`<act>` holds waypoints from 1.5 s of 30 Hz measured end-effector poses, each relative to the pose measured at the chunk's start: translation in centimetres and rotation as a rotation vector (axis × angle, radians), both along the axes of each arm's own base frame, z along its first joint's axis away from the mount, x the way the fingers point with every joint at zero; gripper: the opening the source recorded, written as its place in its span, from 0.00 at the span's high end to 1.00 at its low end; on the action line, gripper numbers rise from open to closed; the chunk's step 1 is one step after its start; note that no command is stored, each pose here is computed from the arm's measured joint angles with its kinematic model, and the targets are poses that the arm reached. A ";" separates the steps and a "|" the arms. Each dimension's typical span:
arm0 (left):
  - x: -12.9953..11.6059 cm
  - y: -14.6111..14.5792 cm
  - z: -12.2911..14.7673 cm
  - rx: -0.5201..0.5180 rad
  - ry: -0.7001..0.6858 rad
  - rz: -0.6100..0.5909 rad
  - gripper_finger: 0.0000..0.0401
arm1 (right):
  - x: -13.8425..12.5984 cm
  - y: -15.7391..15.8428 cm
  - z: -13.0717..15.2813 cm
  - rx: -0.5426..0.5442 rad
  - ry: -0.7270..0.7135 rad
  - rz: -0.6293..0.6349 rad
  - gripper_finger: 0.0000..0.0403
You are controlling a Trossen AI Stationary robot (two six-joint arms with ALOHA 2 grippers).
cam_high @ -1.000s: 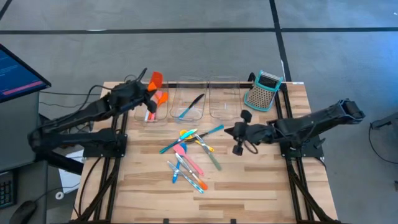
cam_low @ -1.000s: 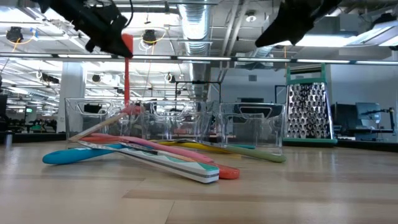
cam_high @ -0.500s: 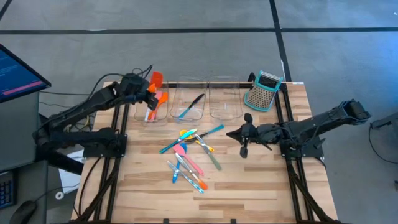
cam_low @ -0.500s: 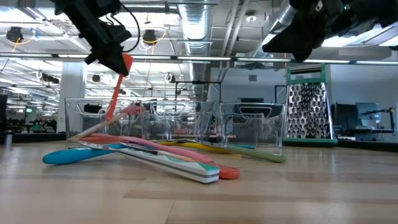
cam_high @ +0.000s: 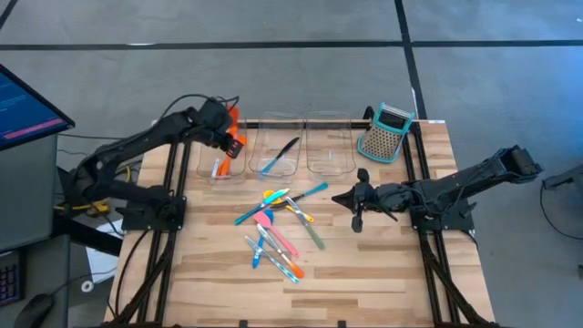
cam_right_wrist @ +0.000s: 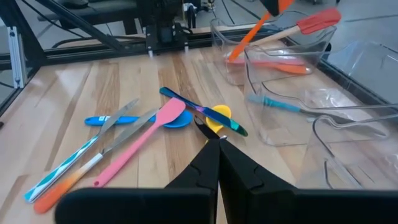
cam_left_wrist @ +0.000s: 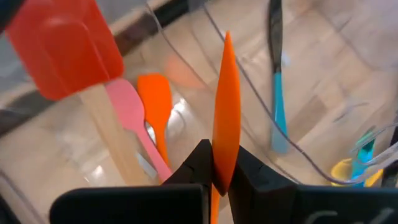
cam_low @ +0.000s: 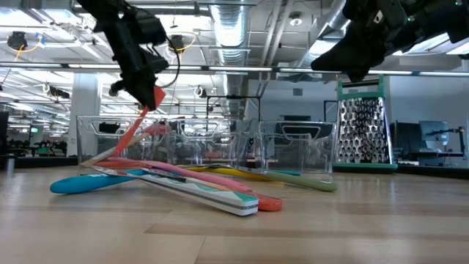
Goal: Pick & Place Kitchen Items
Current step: Put the orange spatula into the left transparent bin, then put the green knife into the middle transparent bin
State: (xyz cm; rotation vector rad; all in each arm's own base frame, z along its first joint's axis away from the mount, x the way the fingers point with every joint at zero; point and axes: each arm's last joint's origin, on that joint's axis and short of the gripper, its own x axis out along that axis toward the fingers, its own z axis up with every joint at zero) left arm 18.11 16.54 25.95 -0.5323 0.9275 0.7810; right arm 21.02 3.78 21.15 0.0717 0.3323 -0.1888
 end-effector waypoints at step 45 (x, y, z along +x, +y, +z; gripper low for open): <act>1.5 2.2 -2.3 0.049 0.064 0.014 0.97 | 0.0 0.0 -0.1 -0.009 0.010 0.001 1.00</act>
